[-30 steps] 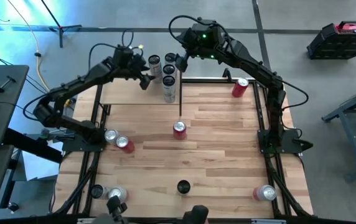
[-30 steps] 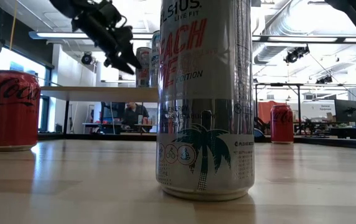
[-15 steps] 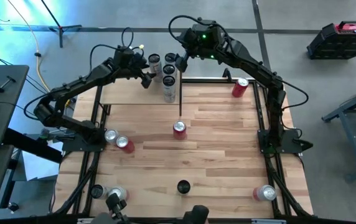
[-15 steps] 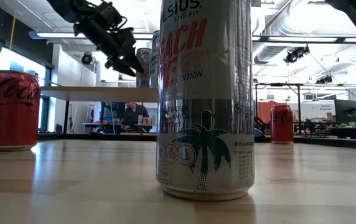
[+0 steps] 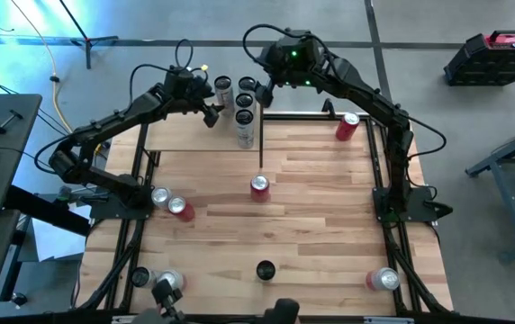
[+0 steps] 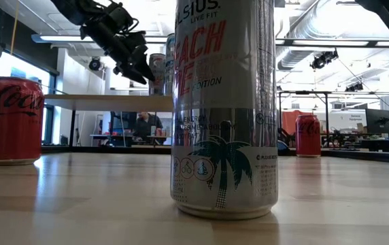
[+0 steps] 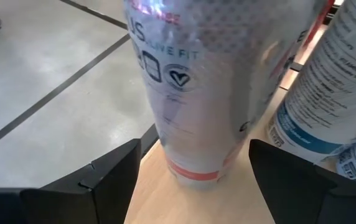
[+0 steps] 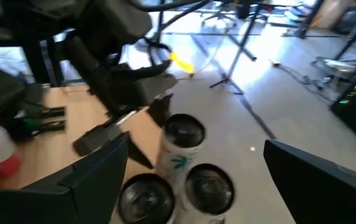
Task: Place canned beverage on shelf
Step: Put the middle pink soda can on the shelf, then adjust the aligned blue soda cans on the shelf
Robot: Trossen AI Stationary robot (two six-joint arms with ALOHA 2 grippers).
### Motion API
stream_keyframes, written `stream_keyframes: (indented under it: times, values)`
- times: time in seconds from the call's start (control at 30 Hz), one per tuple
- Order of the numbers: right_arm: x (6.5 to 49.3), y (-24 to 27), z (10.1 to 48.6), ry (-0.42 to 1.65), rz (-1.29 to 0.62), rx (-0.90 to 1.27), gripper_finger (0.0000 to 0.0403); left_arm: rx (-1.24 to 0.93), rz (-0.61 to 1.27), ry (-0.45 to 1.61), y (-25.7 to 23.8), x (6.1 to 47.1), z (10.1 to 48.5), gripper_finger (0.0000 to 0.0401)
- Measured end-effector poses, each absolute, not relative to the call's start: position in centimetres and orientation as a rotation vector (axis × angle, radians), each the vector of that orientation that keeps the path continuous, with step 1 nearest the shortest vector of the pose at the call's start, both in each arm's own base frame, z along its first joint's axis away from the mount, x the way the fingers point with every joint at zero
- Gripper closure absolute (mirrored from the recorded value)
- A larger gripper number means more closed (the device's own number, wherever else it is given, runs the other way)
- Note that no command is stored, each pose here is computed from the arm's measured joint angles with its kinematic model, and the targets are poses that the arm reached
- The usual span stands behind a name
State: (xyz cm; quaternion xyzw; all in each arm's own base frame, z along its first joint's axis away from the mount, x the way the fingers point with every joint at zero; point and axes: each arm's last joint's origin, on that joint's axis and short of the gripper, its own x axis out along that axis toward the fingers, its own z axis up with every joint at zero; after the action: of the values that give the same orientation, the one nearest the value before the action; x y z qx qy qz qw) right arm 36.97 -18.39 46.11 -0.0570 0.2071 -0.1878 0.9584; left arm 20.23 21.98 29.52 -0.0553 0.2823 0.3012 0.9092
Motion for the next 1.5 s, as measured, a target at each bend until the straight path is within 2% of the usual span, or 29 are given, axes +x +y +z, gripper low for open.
stream_keyframes:
  times: [0.2, 0.43, 0.6, 0.73, 1.1, 1.3, 1.5]
  values:
    - [37.2, -18.8, 45.2, 0.458, -0.335, -0.101, 0.0041, -0.11, 0.62, 0.573, 21.4, 19.9, 30.2, 0.0111]
    - [38.7, -20.3, 42.5, 0.521, -0.27, -0.061, 0.0041, -0.106, 0.659, 0.57, 20.5, 18.4, 31.5, 0.0111]
    - [39.0, -21.3, 41.6, 0.501, -0.2, 0.061, 0.0041, -0.115, 0.661, 0.584, 19.8, 17.6, 31.9, 0.0111]
    - [38.2, -22.6, 41.7, 0.488, -0.217, 0.104, 0.0041, -0.124, 0.661, 0.601, 19.5, 17.3, 32.0, 0.0111]
    - [34.5, -26.1, 40.3, 0.691, -0.291, 0.036, 0.0041, -0.199, 0.66, 0.668, 19.0, 16.9, 31.4, 0.0111]
    - [34.9, -27.8, 39.5, 0.683, -0.41, 0.003, 0.0041, -0.201, 0.665, 0.652, 19.0, 16.9, 31.5, 0.0111]
    - [35.9, -28.4, 37.9, 0.722, -0.408, 0.013, 0.0041, -0.2, 0.665, 0.649, 19.0, 17.0, 31.5, 0.0111]
